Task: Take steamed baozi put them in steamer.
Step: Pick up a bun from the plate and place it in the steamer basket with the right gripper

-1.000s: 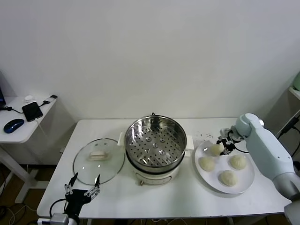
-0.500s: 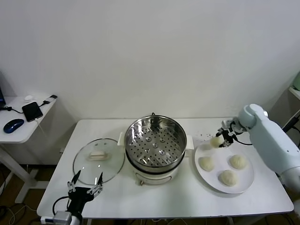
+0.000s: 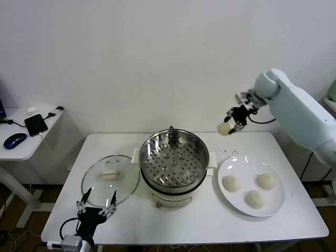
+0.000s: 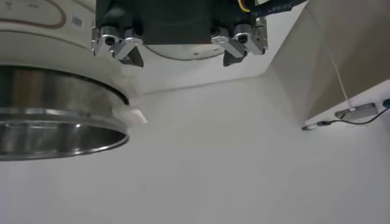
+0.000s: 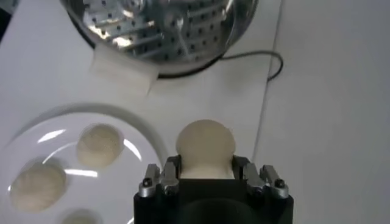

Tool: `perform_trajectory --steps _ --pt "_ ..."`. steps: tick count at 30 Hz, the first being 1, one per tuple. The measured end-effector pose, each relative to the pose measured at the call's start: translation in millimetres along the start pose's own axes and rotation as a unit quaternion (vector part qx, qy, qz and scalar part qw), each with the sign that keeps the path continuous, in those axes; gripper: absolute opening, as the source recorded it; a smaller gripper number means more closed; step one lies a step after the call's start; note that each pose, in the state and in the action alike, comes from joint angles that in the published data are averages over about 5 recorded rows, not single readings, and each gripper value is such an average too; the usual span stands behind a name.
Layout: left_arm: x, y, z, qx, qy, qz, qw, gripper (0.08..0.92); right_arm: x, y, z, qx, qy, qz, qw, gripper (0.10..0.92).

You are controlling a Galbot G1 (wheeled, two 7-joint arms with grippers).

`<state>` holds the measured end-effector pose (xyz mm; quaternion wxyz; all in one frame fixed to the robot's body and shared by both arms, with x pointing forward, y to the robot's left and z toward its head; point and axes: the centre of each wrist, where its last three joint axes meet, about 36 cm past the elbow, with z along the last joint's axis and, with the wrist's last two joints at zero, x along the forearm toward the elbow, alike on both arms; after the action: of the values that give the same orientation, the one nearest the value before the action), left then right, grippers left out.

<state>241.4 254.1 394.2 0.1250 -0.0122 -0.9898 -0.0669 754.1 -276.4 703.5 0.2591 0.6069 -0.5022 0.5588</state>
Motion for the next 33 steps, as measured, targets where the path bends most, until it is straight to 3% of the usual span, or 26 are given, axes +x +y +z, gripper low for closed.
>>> perform_trajectory --steps 9,19,33 --pt "-0.3 -4.0 -0.5 0.005 0.000 0.002 1.000 0.823 -20.5 -45.0 -65.0 0.158 -0.031 -0.039 0.986 0.566" --pt "-2.0 -8.0 0.6 0.010 0.002 0.001 1.000 0.823 -70.4 -63.1 -125.1 0.335 -0.026 -0.083 0.938 0.567" --pt "-1.9 -9.5 -1.0 0.017 0.000 -0.003 1.000 0.823 -133.9 -56.3 -153.0 0.433 -0.010 -0.109 0.895 0.568"
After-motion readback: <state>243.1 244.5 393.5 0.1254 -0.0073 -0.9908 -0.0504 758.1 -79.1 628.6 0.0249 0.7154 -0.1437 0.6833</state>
